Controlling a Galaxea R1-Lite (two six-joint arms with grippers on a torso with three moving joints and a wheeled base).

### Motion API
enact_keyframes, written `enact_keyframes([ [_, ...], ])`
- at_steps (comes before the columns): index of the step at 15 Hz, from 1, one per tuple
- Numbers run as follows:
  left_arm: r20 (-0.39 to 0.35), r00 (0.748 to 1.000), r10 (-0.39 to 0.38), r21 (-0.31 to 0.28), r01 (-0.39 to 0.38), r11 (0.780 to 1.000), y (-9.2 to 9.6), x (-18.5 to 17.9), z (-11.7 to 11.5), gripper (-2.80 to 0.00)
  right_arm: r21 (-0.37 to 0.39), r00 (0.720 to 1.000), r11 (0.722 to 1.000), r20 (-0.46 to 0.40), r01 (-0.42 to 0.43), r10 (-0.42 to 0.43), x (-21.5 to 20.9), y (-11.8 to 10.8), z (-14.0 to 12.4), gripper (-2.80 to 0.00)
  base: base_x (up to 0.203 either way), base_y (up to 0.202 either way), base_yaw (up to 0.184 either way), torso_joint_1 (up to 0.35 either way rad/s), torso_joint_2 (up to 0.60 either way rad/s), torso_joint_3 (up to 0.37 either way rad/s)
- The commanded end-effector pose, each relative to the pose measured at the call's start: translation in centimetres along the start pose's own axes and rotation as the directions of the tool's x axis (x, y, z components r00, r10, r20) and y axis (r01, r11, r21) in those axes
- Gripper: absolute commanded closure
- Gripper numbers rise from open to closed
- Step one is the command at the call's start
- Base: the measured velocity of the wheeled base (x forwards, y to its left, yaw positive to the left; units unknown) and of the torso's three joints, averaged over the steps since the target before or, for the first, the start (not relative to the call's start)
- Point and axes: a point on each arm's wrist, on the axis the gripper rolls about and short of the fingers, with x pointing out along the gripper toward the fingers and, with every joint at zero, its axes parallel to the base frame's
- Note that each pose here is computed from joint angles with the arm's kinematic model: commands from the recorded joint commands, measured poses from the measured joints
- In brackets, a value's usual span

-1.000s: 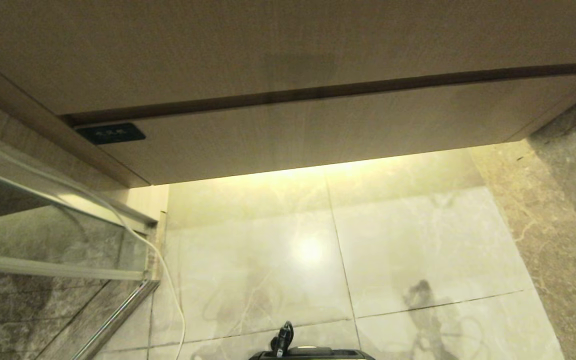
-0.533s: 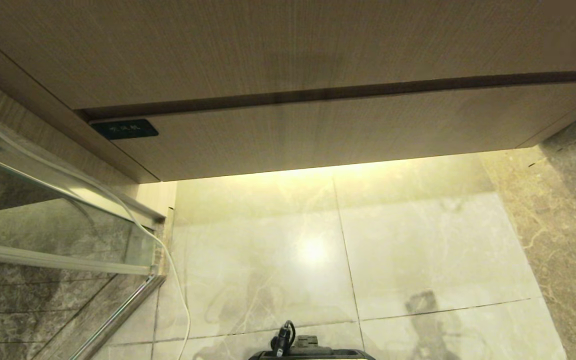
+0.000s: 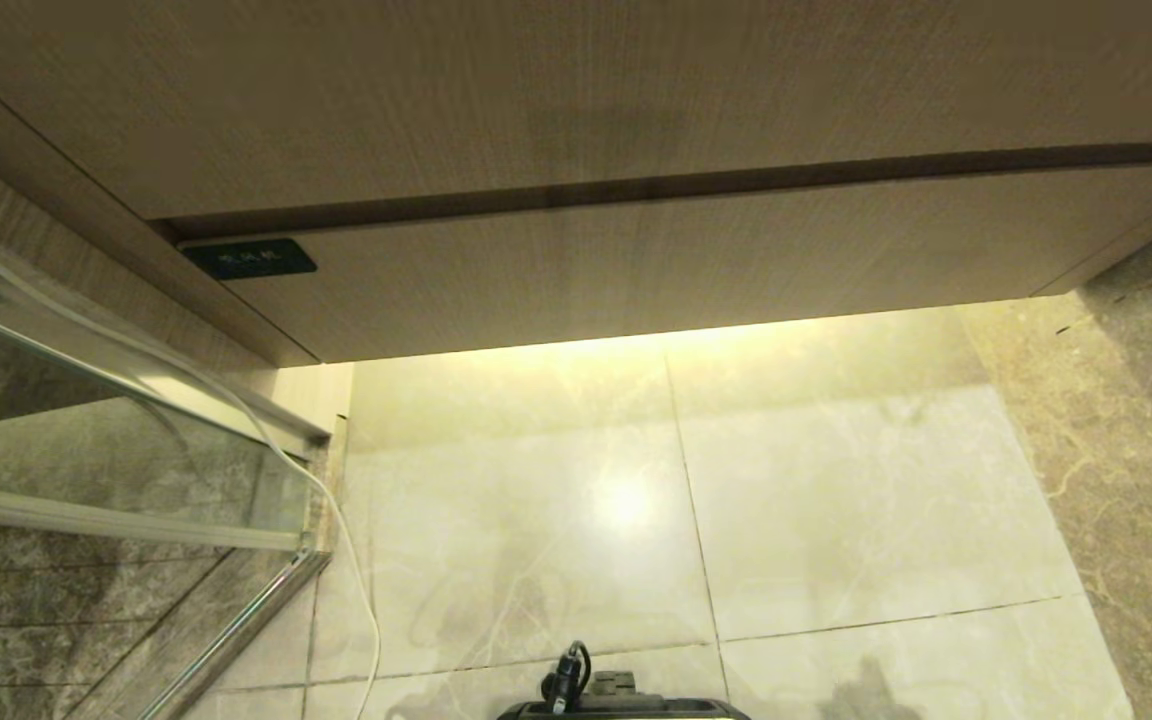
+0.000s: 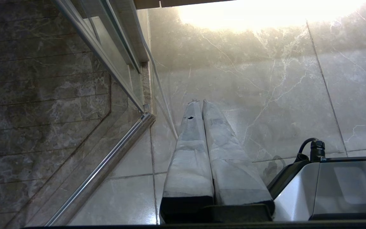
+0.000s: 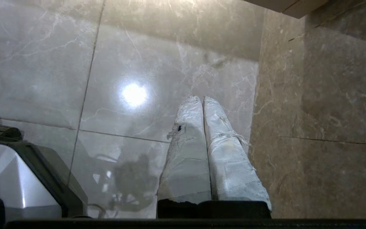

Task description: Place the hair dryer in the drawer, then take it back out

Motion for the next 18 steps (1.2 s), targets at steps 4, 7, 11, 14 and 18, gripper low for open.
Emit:
enact_keyframes([
  [4, -0.001, 1.000, 0.000, 0.000, 0.000, 1.000, 0.0, 0.0, 0.0, 0.00, 0.080, 0.978, 0.995, 0.205, -0.052, 0.035, -4.7, 2.5, -8.0, 0.00, 0.000, 0.000, 0.000, 0.000, 0.00, 0.000],
  [7, -0.001, 1.000, 0.000, 0.001, 0.000, 1.000, 0.0, 0.0, 0.0, 0.00, 0.224, 0.970, 0.949, 0.145, -0.223, 0.193, -4.0, 3.6, -10.2, 0.00, 0.000, 0.000, 0.000, 0.000, 0.00, 0.000],
  [11, -0.001, 1.000, 0.000, 0.001, 0.000, 1.000, 0.0, 0.0, 0.0, 0.00, 0.298, 0.980, 0.937, 0.124, -0.185, 0.154, -3.6, 3.8, -10.8, 0.00, 0.000, 0.000, 0.000, 0.000, 0.00, 0.000],
  [14, -0.001, 1.000, 0.000, 0.001, 0.000, 1.000, 0.0, 0.0, 0.0, 0.00, 0.268, 0.972, 0.948, 0.204, -0.174, 0.120, -3.1, 3.8, -10.7, 0.00, 0.000, 0.000, 0.000, 0.000, 0.00, 0.000],
  [18, 0.000, 1.000, 0.000, -0.001, 0.000, 1.000, 0.0, 0.0, 0.0, 0.00, 0.243, 0.966, 0.954, 0.231, -0.176, 0.120, -3.1, 3.8, -10.6, 0.00, 0.000, 0.000, 0.000, 0.000, 0.00, 0.000],
])
